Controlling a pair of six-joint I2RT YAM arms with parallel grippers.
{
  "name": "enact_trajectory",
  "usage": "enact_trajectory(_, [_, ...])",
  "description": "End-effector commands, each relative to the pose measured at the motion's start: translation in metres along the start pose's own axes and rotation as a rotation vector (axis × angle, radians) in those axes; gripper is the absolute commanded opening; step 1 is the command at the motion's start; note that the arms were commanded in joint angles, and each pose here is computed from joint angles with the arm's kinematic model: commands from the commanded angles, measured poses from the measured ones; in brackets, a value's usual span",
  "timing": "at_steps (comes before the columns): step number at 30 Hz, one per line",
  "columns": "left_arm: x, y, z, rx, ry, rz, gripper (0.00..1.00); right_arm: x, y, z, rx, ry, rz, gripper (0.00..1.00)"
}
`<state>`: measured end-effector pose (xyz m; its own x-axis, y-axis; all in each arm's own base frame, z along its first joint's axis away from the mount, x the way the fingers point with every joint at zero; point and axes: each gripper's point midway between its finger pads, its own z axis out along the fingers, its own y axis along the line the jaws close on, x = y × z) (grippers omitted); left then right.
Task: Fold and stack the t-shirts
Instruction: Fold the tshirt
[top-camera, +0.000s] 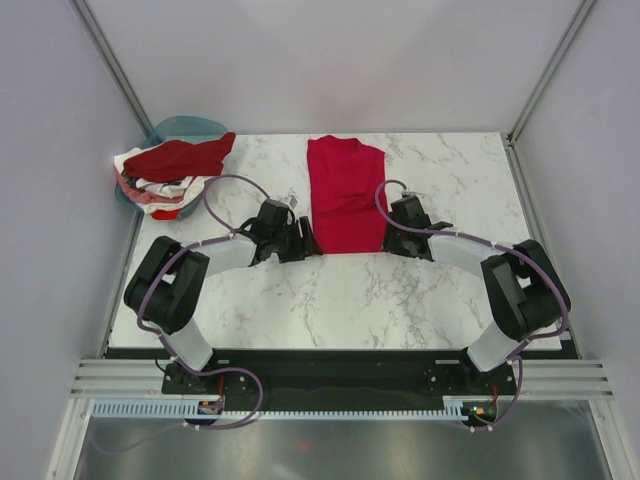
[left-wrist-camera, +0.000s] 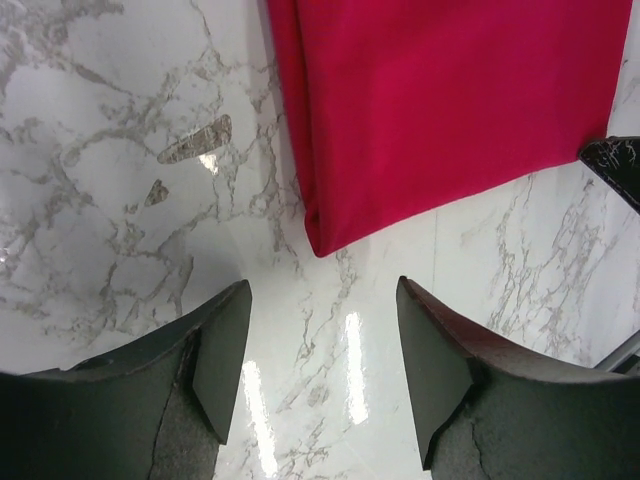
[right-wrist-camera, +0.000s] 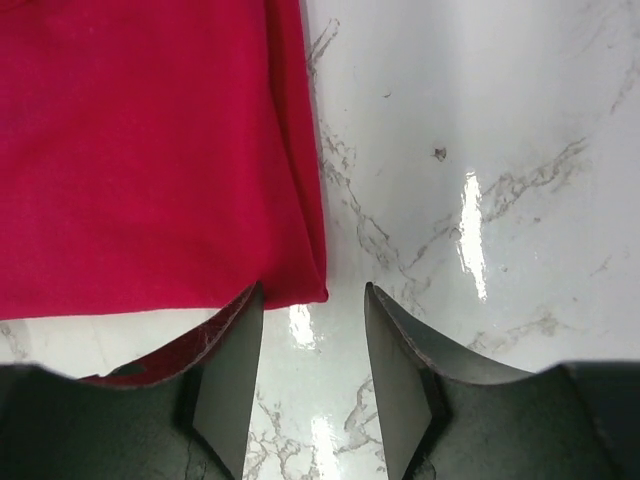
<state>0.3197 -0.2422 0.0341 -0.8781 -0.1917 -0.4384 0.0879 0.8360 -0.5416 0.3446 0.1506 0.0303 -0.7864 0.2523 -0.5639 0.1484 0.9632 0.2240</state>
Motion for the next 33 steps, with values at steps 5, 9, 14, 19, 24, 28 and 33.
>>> enact_trajectory(5, [-0.007,-0.002,0.012,-0.002,-0.012,-0.01,0.64,-0.012,0.015,0.012,-0.053,-0.014,0.011,0.5])
enact_trajectory(9, [-0.007,0.002,0.015,-0.018,-0.006,-0.013,0.64,-0.009,0.015,0.018,-0.057,0.001,0.008,0.47])
enact_trajectory(14, [-0.005,0.005,0.021,-0.033,0.011,-0.012,0.58,-0.007,0.019,0.024,-0.066,0.022,-0.002,0.34])
enact_trajectory(19, [0.0,0.009,0.026,-0.041,0.035,-0.021,0.54,-0.009,0.019,0.021,-0.072,0.016,-0.002,0.25])
enact_trajectory(24, [0.002,0.015,0.029,-0.075,0.05,-0.03,0.51,-0.009,0.025,0.019,-0.1,0.017,-0.006,0.19])
enact_trajectory(28, [-0.002,0.017,0.037,-0.09,0.06,-0.028,0.38,-0.011,0.025,0.016,-0.107,0.007,-0.006,0.15])
enact_trajectory(33, [0.001,0.014,0.041,-0.08,0.088,-0.029,0.02,-0.012,0.028,0.013,-0.123,0.006,-0.009,0.05])
